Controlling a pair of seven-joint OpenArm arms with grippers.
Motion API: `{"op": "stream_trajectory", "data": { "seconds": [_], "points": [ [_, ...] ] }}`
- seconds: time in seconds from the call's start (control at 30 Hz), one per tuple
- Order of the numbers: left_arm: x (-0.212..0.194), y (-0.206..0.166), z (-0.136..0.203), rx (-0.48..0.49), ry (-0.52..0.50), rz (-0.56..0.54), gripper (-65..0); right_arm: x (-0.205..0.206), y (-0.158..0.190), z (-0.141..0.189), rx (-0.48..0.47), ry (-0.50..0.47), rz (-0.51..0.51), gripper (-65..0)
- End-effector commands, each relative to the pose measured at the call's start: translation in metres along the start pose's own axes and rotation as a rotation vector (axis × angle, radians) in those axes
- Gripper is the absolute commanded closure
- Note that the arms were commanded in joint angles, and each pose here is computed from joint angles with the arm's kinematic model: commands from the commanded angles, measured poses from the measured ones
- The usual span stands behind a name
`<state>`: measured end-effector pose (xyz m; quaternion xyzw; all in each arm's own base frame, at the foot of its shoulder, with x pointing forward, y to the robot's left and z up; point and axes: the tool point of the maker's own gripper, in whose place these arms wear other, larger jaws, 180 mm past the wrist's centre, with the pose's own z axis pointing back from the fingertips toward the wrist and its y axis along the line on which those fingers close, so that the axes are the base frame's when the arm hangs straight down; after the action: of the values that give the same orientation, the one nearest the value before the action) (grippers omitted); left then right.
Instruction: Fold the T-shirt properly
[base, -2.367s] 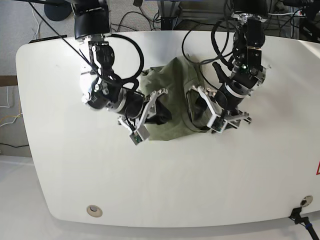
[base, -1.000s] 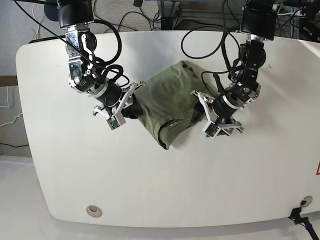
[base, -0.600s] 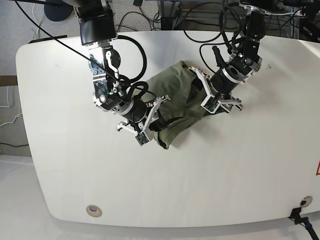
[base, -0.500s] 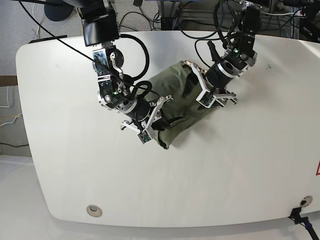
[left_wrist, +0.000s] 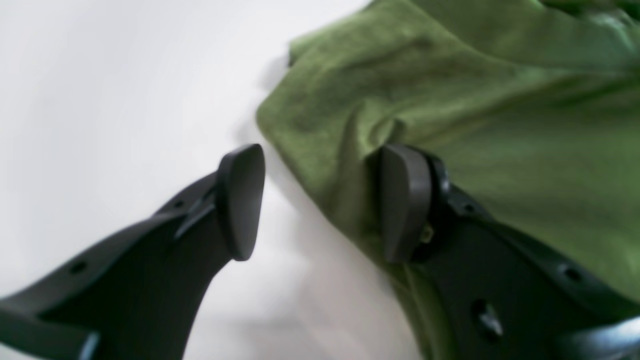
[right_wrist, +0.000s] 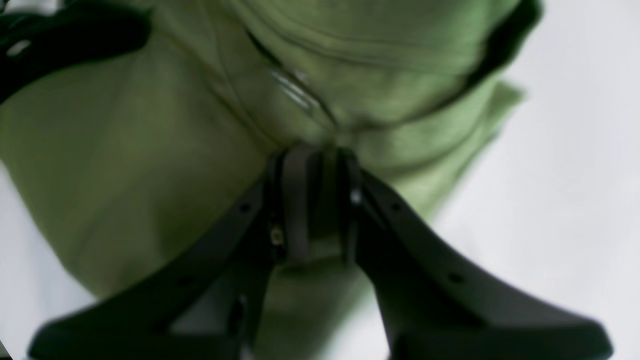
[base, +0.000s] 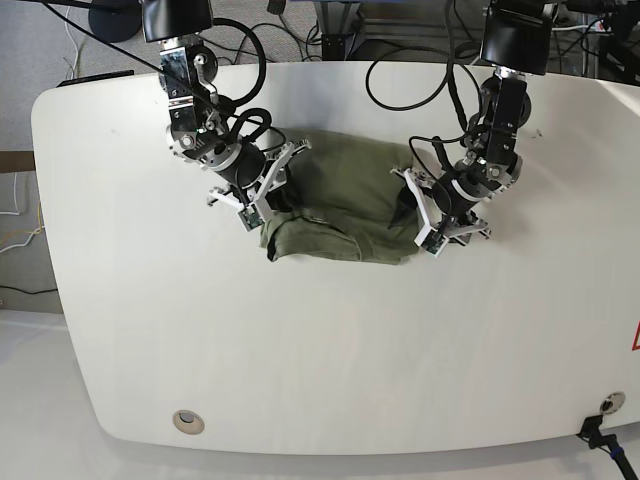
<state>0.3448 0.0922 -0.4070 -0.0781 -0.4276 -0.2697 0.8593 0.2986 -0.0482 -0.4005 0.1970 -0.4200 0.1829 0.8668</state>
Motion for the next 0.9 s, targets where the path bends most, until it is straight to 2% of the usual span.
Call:
{"op": "stream_trajectory", "data": {
  "seconds": [0.0, 0.23, 0.4, 0.47, 0.53, 0.57, 0.67, 0.8, 0.87],
  "points": [
    [0.027, 0.005, 0.003, 0.01, -0.079, -0.013, -32.9, 0.019, -0.008, 0.003, -0.018, -0.054, 0.018, -8.8],
    [0.041, -0.003, 0.017, 0.011, -0.131, -0.036, -32.9, 0.035, -0.018, -0.003, -0.029, -0.074, 0.033, -8.8],
    [0.063, 0.014, 0.062, 0.102, -0.229, -0.054, -32.9, 0.085, -0.006, 0.017, -0.035, -0.165, 0.124, -8.8],
    [0.065, 0.023, 0.079, 0.145, -0.256, -0.048, -32.9, 0.102, -0.004, 0.028, -0.07, -0.201, 0.186, -8.8],
    [0.06, 0.03, 0.094, 0.179, -0.289, -0.031, -32.6, 0.108, -0.01, 0.038, -0.148, -0.218, 0.222, -8.8],
    [0.057, 0.033, 0.1, 0.194, -0.316, -0.019, -30.6, 0.11, -0.011, 0.042, -0.172, -0.24, 0.229, -8.8],
    [0.052, 0.037, 0.12, 0.226, -0.419, 0.001, -20.9, 0.106, -0.011, 0.058, -0.206, -0.322, 0.211, -8.8],
    [0.033, 0.029, 0.14, 0.25, -0.462, 0.051, -19.3, 0.077, -0.029, 0.088, -0.279, -0.379, 0.139, -8.8],
    [0.016, 0.027, 0.151, 0.272, -0.444, 0.079, -19.3, 0.056, -0.026, 0.1, -0.292, -0.361, 0.117, -8.8]
  ]
}}
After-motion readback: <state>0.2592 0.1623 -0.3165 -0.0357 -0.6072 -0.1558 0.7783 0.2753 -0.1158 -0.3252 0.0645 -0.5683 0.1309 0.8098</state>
